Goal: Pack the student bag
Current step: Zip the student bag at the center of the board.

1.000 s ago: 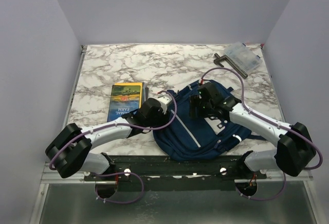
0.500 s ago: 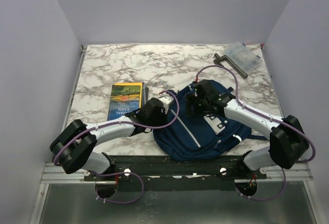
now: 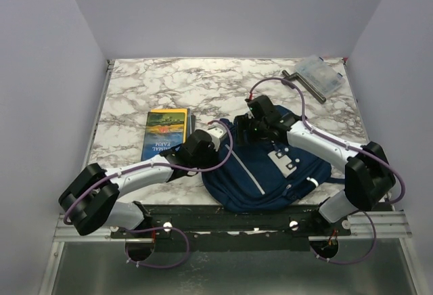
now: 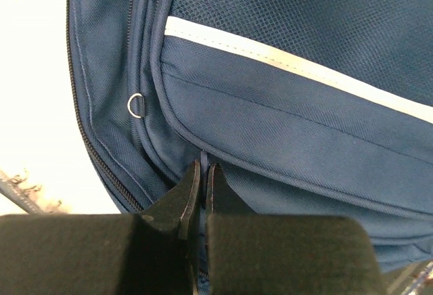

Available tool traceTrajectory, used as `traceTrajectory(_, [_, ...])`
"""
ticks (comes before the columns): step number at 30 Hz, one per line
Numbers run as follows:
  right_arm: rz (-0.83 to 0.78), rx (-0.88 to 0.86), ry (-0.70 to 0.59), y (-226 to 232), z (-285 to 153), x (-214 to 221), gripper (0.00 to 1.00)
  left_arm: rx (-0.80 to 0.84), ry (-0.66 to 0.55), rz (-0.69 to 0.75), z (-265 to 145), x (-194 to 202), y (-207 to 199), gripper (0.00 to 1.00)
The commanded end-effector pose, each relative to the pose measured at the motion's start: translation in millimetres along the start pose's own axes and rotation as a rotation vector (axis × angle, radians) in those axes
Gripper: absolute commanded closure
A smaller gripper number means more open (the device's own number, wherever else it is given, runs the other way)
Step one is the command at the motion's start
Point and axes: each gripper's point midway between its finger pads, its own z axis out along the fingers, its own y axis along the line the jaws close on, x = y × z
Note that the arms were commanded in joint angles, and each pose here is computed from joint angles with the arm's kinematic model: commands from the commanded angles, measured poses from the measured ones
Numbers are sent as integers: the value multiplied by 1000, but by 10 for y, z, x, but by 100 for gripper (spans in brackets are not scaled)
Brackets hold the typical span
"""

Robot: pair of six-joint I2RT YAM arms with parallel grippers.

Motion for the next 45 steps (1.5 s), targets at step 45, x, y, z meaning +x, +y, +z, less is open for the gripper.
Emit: traceTrajectory(45, [253, 358, -125, -137, 944, 98, 29, 190, -95, -228, 74, -56, -480, 100])
